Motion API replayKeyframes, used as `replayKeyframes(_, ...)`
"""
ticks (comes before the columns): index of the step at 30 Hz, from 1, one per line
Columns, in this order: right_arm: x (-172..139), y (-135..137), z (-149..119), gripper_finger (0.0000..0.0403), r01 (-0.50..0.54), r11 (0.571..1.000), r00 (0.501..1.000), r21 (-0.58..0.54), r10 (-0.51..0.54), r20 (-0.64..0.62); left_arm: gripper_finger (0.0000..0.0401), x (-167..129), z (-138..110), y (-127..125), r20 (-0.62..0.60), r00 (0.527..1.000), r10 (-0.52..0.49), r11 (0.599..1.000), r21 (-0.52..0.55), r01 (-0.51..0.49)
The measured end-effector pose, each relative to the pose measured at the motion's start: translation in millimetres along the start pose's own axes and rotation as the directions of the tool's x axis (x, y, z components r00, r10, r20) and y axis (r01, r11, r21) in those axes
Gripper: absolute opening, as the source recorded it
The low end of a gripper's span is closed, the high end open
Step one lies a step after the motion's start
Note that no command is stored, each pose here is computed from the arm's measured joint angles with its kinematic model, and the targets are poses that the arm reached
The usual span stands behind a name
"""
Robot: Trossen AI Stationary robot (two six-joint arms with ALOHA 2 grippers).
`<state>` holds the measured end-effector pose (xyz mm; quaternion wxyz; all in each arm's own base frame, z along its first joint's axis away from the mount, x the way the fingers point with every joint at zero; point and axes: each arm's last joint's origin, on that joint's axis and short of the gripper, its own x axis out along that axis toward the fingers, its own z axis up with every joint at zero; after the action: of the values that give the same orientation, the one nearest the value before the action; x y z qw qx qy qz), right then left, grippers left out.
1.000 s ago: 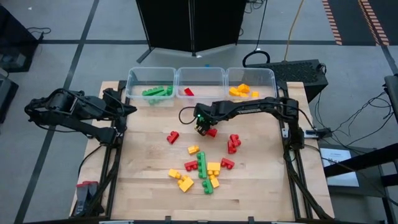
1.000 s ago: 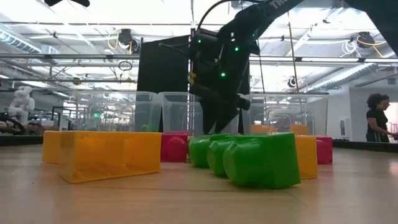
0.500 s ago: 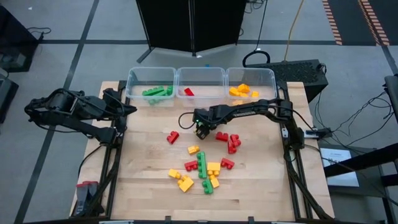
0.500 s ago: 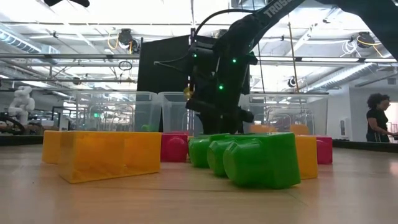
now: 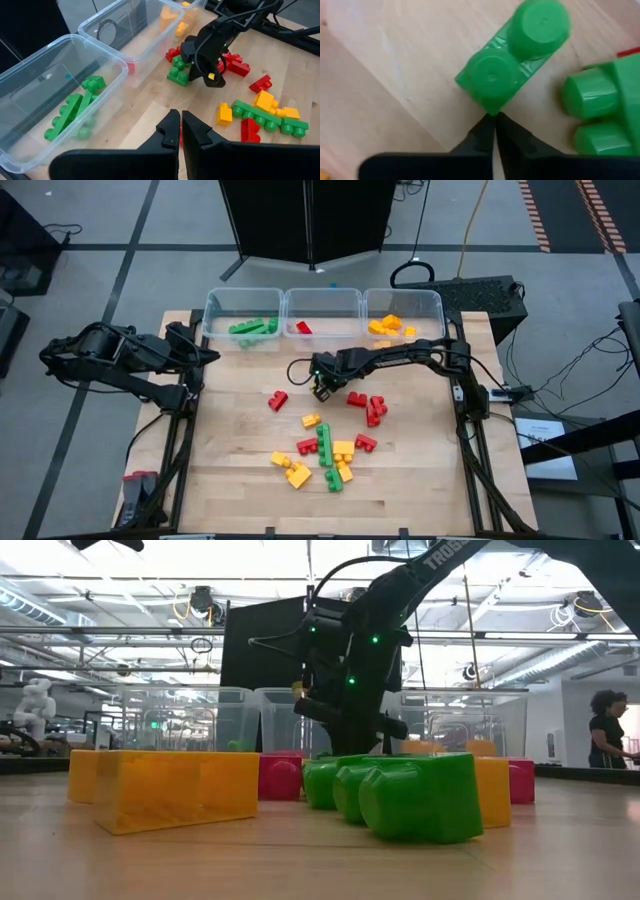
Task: Sort blocks
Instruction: Put the green game piece with 2 studs into the left transparent bin
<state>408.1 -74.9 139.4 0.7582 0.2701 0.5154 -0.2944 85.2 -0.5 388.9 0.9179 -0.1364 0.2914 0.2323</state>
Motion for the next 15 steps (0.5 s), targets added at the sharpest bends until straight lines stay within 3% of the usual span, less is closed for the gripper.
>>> replayKeyframes(6, -4.1, 3.4, -1.9, 0.0012, -0.019, 1.000, 1.000, 0.009, 0.019, -0.006, 0.0000, 0.0, 0.0, 0.0, 0.000, 1.000, 0.000, 1.000, 0.005, 0.000)
replayKeyframes(9, -20.0, 11.3, 2.6, 0.0011, -0.078, 0.997, 0.997, -0.008, 0.079, 0.012, 0.0000, 0.0, -0.6, 0.3, -0.005, 1.000, 0.003, 1.000, 0.008, -0.003)
replayKeyframes(13, -53.3, 21.6, 17.8, 0.0017, -0.148, 0.986, 0.985, -0.073, 0.154, 0.081, 0.0000, 0.0, -1.2, 0.8, -0.012, 1.000, 0.008, 1.000, 0.012, -0.007)
replayKeyframes(15, -68.7, 27.2, 27.9, 0.0027, -0.156, 0.974, 0.979, -0.165, 0.175, 0.108, 0.0000, -0.1, -1.4, 0.9, -0.012, 1.000, 0.008, 1.000, 0.012, -0.008)
